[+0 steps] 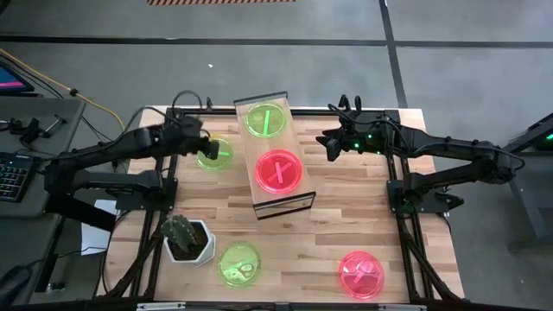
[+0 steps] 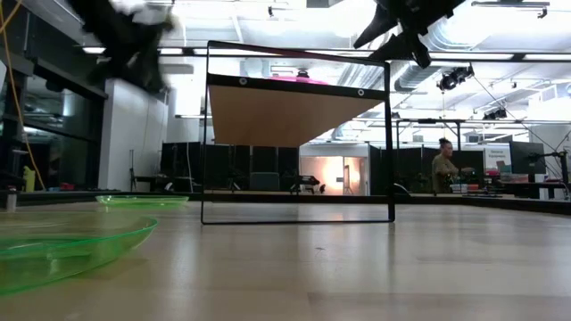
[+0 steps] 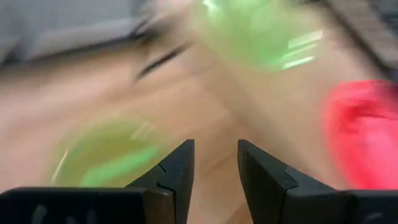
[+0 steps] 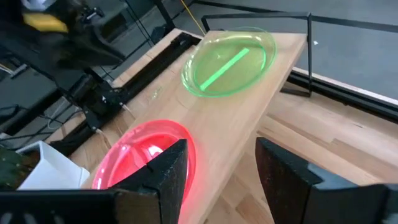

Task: Place and stack plates onto a shelf
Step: Stack the top green plate on top of the green plate on the shelf

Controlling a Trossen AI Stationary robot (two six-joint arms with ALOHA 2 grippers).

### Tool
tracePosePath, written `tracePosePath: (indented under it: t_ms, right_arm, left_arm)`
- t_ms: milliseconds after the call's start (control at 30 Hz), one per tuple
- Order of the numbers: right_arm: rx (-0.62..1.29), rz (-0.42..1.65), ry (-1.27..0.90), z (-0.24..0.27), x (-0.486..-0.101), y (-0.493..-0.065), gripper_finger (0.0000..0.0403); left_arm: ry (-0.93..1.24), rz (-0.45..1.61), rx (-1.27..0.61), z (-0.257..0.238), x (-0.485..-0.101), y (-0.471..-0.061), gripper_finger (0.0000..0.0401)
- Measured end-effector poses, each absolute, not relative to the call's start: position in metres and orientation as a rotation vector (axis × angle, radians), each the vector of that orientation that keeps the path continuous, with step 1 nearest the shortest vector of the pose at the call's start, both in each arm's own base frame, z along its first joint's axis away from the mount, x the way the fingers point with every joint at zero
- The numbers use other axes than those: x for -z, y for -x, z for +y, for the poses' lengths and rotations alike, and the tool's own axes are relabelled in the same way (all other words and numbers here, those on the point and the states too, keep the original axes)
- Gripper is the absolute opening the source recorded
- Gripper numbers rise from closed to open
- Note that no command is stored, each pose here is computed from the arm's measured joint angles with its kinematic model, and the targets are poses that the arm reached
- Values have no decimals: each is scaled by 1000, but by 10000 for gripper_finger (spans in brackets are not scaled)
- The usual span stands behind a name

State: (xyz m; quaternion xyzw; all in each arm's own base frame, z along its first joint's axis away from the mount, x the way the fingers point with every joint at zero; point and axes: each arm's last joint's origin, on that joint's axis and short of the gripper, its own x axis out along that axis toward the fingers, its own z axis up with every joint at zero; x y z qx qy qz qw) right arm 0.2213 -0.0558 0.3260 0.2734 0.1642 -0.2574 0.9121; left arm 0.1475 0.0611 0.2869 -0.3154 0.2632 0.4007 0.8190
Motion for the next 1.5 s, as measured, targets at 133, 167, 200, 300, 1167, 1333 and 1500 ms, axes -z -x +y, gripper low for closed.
tracePosePath:
  t_ms: [133,167,200,300,1167,1333,1500]
  right_arm:
    - [533,348,-563,-56,-325,-221,172]
    - [534,352,-563,-56,-325,-221,172]
    - [534,354,-563,-56,-325,-221,172]
    - [534,360,-555,-56,-324,-220,172]
    - [568,360,-518,-57,-324,-220,172]
    - [567,361,-518,-57,-324,-220,172]
    - [567,361,-518,-57,-324,-220,172]
  left_arm:
    - [855,625,-1063,54,-241,-137,110]
    - [890,631,-1097,52,-230,-136,110]
    - [923,638,-1123,49,-218,-134,110]
    - [1025,629,-1191,43,-186,-129,110]
    - [1082,376,-1611,43,-124,-117,110]
    - [1084,329,-1640,46,-117,-124,110]
    - [1076,333,-1643,47,-112,-129,110]
